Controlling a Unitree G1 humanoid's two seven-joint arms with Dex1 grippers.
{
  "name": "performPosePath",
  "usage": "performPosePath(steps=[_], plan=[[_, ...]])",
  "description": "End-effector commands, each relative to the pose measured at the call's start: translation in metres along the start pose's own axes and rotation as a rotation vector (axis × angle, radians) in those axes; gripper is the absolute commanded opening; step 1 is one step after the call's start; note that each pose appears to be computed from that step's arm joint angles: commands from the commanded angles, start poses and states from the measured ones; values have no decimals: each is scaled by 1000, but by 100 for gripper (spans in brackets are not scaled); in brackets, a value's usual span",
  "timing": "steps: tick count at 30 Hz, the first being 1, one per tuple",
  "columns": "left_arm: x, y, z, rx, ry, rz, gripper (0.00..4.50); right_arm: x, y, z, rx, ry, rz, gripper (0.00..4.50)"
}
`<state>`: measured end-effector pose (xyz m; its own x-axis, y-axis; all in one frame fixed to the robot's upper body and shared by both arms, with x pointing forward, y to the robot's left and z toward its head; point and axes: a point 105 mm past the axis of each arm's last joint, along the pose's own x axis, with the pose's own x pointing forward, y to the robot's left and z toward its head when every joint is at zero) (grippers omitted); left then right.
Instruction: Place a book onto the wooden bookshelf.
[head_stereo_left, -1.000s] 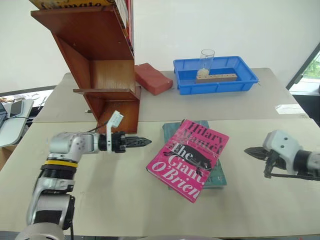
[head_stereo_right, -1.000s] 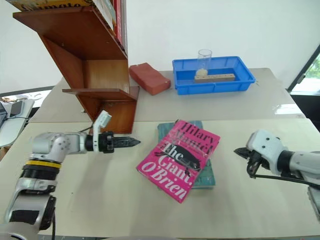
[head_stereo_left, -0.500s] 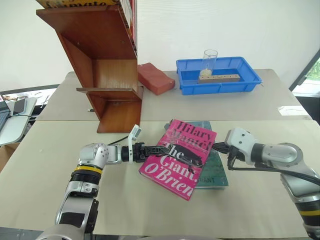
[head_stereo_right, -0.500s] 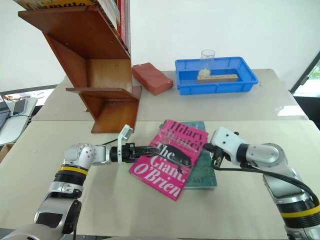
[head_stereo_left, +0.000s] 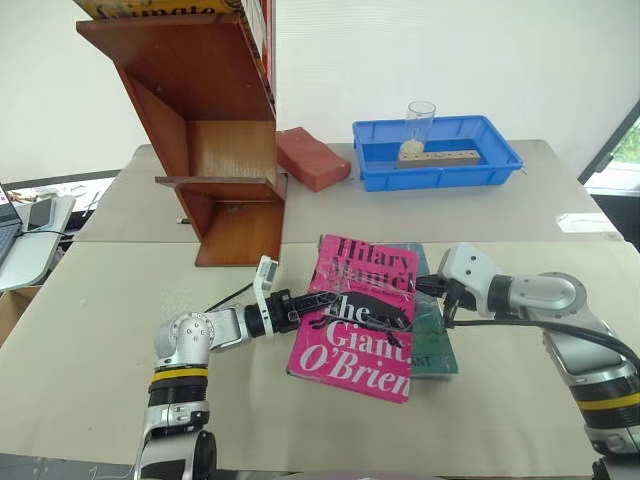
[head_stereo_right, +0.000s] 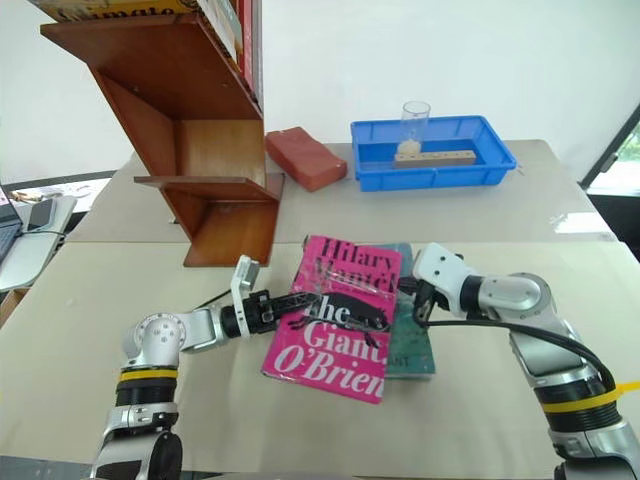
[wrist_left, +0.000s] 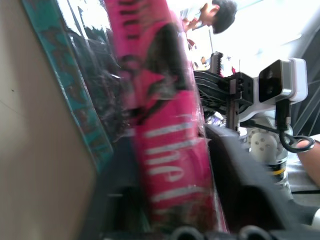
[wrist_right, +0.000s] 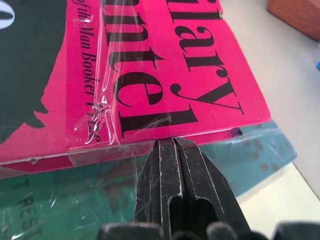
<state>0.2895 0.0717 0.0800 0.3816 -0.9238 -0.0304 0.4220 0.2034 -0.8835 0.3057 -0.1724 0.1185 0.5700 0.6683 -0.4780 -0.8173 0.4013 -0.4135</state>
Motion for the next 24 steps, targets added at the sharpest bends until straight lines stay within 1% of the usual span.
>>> performPosePath(steps=[1,3,4,9,11,12,13,15,17,18,19,21,22,24], plan=[[-6,-30,31,167,-113,-57,70,-23,-14,27,-73,-59,-35,0],[-12,-46,46,310,-142,-53,70,-40,-23,32,-66,-65,-80,0],[-13,-61,58,450,-155,-39,70,-51,-30,35,-45,-72,-110,0],[-6,-116,88,937,-179,-21,70,-83,-41,47,12,-98,-167,0],[4,-163,102,1380,-212,-22,70,-97,-44,60,30,-131,-178,0],[8,-181,105,1555,-232,-28,70,-101,-44,66,35,-147,-178,0],[9,-190,105,1658,-242,-34,70,-102,-44,69,39,-155,-176,0],[7,-208,115,1972,-287,2,70,-105,-43,81,30,-187,-174,0],[3,-215,123,2275,-267,50,70,-106,-44,93,21,-224,-178,0],[2,-215,126,2356,-249,63,70,-106,-44,97,19,-236,-180,0],[-2,-212,135,2436,-214,110,70,-105,-44,103,12,-255,-178,0],[-8,-205,146,2513,-166,164,70,-104,-44,111,4,-276,-174,0],[-15,-197,153,2569,-103,220,70,-103,-44,118,-6,-295,-171,0],[-32,-178,168,2621,41,332,70,-101,-47,132,-20,-333,-165,0]])
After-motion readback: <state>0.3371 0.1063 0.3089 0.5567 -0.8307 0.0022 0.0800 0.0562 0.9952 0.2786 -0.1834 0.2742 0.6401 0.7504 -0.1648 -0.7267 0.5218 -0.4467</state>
